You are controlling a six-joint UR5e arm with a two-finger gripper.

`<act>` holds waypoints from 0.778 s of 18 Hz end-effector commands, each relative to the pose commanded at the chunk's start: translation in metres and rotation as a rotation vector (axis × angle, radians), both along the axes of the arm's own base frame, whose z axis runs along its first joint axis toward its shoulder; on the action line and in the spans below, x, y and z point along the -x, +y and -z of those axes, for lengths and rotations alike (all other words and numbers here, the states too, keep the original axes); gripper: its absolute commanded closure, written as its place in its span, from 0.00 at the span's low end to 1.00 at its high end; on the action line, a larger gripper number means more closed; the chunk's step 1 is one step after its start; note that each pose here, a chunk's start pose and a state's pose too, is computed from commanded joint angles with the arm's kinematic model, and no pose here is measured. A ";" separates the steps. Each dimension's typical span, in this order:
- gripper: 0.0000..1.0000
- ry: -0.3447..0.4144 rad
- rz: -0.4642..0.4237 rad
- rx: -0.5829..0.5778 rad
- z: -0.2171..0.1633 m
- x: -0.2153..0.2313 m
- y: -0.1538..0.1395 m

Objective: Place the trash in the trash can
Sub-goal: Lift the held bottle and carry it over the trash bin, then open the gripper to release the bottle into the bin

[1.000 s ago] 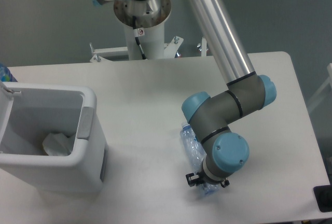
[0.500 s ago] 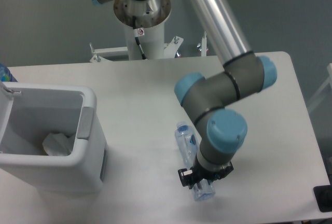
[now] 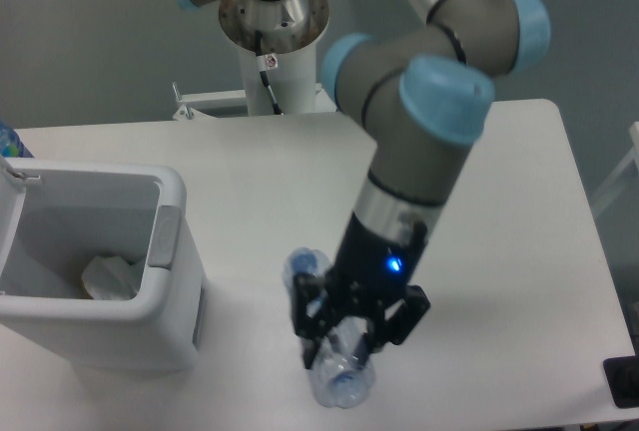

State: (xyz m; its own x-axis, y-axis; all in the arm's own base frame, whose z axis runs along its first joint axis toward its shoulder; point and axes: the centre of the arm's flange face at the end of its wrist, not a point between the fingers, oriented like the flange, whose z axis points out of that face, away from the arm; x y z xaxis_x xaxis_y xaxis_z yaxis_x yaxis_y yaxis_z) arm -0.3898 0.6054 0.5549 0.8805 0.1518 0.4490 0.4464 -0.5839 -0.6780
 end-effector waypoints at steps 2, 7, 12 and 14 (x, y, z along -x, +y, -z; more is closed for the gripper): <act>0.42 0.008 0.039 -0.050 -0.016 -0.016 0.001; 0.42 0.057 0.151 -0.139 -0.058 -0.089 0.016; 0.42 0.046 0.255 -0.156 -0.052 -0.150 0.043; 0.41 0.035 0.269 -0.142 -0.036 -0.157 0.047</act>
State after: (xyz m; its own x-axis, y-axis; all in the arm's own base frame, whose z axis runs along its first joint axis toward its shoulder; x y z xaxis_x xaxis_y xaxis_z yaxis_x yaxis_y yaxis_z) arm -0.2323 0.6523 0.5912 0.8960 -0.1515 0.4174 0.2631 -0.5761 -0.7739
